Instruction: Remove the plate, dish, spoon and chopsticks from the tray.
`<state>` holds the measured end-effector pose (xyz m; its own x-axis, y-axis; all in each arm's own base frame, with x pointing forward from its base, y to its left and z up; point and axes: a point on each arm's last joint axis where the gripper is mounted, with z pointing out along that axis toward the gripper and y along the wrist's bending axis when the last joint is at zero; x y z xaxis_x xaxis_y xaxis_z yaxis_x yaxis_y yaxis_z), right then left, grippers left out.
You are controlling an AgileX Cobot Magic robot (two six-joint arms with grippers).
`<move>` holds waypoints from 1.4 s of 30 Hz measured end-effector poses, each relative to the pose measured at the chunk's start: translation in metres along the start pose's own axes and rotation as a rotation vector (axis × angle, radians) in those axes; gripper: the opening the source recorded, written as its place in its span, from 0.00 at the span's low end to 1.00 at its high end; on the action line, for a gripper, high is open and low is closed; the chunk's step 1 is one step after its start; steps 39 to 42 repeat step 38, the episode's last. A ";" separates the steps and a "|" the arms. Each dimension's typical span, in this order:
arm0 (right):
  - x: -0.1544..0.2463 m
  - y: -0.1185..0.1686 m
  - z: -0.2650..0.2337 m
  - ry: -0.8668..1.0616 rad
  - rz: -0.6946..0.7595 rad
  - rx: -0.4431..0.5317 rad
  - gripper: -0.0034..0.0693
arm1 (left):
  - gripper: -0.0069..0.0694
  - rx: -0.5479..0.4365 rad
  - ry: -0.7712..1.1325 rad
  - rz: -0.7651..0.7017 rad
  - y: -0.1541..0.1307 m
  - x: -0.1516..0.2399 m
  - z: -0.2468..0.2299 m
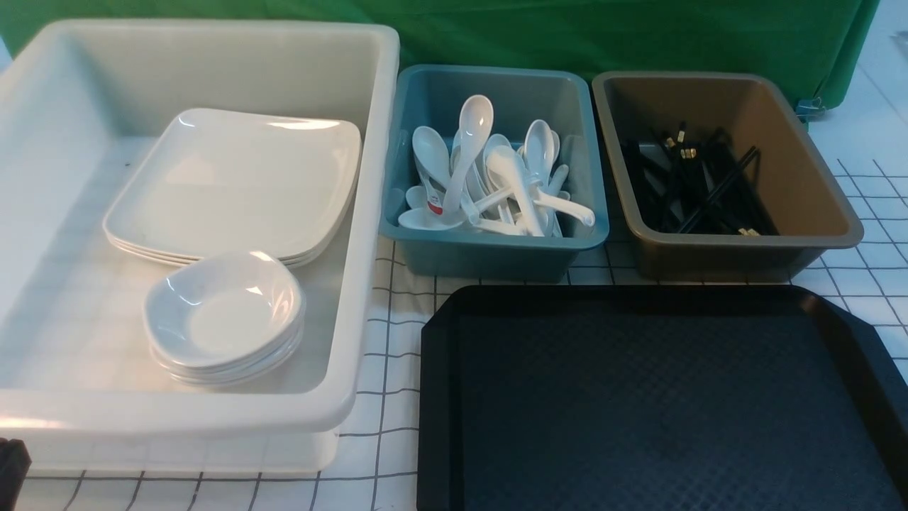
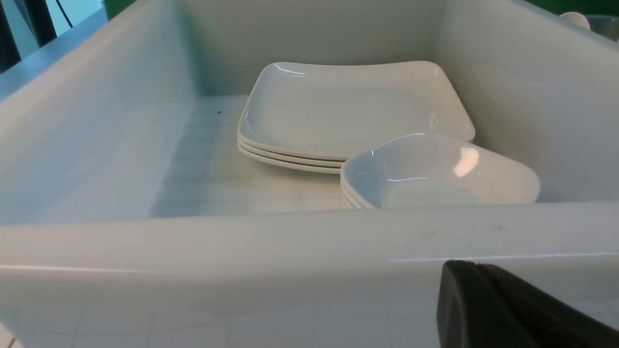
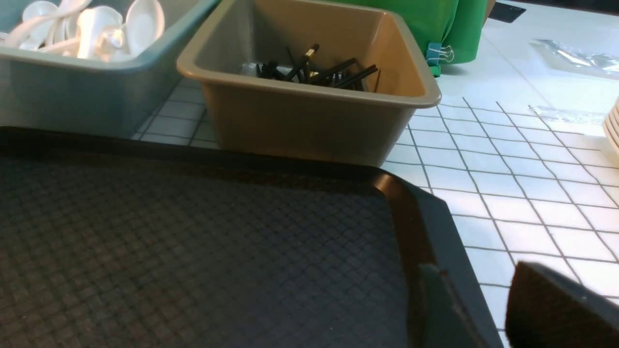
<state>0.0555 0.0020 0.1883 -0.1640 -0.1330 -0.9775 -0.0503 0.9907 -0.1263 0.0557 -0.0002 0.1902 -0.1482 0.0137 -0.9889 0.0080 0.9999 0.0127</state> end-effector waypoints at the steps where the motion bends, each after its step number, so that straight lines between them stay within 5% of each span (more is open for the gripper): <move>1: 0.000 0.000 0.000 0.000 0.000 0.000 0.38 | 0.10 0.000 0.000 0.000 0.000 0.000 0.000; 42: 0.000 0.000 0.000 0.000 0.019 0.000 0.38 | 0.10 0.000 0.000 0.000 0.000 0.000 0.000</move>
